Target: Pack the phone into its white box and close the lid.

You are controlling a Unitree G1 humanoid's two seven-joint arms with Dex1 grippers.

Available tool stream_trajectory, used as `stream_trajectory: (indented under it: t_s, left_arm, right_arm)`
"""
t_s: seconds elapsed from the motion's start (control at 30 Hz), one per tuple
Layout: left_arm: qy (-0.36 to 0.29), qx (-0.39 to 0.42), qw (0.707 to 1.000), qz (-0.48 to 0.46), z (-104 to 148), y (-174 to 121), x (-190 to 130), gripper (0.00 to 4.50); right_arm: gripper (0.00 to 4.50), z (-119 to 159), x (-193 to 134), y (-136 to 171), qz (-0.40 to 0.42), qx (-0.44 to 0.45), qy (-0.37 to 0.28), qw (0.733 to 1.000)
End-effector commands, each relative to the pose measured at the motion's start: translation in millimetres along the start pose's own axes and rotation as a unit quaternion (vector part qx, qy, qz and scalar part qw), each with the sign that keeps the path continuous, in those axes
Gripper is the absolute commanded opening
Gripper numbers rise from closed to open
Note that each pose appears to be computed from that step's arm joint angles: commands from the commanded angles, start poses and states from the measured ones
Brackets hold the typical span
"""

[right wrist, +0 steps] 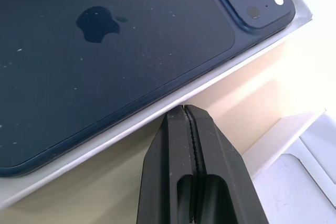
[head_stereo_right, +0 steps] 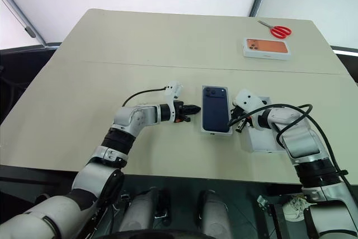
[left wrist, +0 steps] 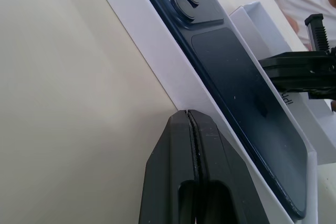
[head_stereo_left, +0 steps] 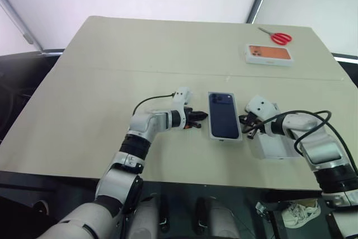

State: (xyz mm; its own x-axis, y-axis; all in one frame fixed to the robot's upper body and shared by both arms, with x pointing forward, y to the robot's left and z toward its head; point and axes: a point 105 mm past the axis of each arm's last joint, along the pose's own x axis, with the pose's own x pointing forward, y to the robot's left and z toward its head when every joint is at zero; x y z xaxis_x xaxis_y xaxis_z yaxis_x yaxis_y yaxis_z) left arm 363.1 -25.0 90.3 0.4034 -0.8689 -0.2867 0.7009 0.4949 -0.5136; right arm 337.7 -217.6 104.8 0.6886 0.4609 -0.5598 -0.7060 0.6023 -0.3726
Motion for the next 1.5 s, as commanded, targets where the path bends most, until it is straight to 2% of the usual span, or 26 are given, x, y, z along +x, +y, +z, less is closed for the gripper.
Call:
stream_trajectory:
  t_s: [0.03,0.3,0.77,0.9,1.17,1.37,1.5]
  left_arm:
    - [0.018,0.013,0.999,-0.045,-4.3,-25.1,19.9,0.05]
    - [0.019,0.023,0.997,-0.066,-0.8,-37.2,34.1,0.05]
    - [0.006,0.048,0.998,-0.040,8.1,-19.7,22.7,0.05]
    - [-0.031,0.060,0.997,-0.021,32.9,-5.4,-2.9,0.05]
    - [-0.041,0.095,0.995,-0.002,46.6,10.5,-52.5,0.05]
    - [-0.084,0.141,0.986,0.023,61.9,22.6,-92.6,0.05]
    - [-0.106,0.149,0.982,0.039,69.1,29.1,-116.4,0.05]
  right_arm:
    - [0.00,-0.5,-10.1,-8.9,-0.014,-0.012,-0.002,1.000]
    - [0.00,-6.7,-18.0,-18.1,-0.028,-0.015,0.011,0.999]
    - [0.00,-0.9,-19.9,-23.4,-0.029,-0.012,0.001,1.000]
    - [0.00,11.2,-29.7,-33.9,-0.038,0.015,-0.031,0.999]
    - [0.00,20.1,-40.7,-39.9,-0.031,0.052,-0.062,0.996]
    - [0.00,12.2,-42.3,-35.5,-0.021,0.047,-0.042,0.998]
    - [0.00,12.9,-45.2,-20.4,0.016,0.040,-0.036,0.998]
